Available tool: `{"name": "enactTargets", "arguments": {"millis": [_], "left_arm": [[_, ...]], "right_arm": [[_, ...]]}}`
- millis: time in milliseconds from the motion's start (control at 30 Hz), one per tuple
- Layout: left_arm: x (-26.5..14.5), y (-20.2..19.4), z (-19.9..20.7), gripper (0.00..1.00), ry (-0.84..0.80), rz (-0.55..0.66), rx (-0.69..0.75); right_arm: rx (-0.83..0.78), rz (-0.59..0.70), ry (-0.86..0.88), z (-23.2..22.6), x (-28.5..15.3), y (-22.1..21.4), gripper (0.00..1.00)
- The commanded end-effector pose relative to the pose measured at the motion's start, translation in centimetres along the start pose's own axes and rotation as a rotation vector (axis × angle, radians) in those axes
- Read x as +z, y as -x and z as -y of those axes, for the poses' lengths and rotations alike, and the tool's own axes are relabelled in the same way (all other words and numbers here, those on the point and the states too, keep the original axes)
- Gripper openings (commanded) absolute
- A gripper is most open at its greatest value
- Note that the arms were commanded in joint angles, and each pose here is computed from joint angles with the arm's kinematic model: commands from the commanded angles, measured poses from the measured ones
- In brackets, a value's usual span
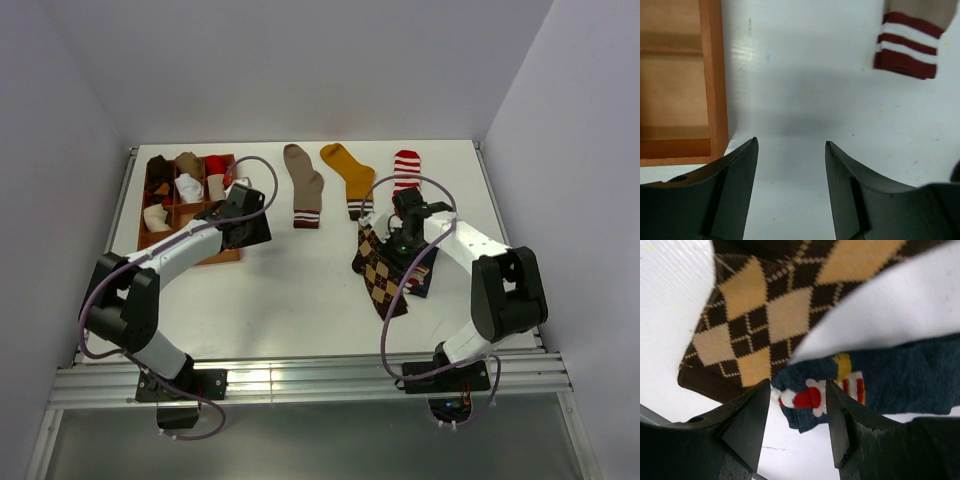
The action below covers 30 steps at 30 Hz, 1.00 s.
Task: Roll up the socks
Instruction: Adjust the sock at the center of the board.
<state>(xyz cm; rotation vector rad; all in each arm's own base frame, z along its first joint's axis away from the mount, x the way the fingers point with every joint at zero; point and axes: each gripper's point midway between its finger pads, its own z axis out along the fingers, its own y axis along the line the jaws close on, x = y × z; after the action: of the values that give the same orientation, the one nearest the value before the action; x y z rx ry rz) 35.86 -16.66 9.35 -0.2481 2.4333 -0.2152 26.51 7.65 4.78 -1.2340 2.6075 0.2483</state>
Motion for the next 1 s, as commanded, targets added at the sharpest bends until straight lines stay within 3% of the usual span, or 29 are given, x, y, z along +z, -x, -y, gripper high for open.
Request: {"name": "enactTargets", "arguments": {"millis": [0, 500, 967], "left_arm": [[0.4, 1.3, 0.7, 0.6, -0.029, 0.065, -0.081], [3.0, -0.9, -4.3, 0.61, 0.134, 0.006, -0.107], [3.2, -0.2, -6.3, 0.59, 0.153, -0.006, -0.118]], "right_arm": [[-0.062, -0.012, -0.037, -0.2, 0.7, 1.0, 0.55], [-0.109, -0.157, 0.044, -2.5, 5.7, 1.9, 0.54], [0.117, -0.044, 0.172, -4.7, 6.7, 12.0, 0.54]]}}
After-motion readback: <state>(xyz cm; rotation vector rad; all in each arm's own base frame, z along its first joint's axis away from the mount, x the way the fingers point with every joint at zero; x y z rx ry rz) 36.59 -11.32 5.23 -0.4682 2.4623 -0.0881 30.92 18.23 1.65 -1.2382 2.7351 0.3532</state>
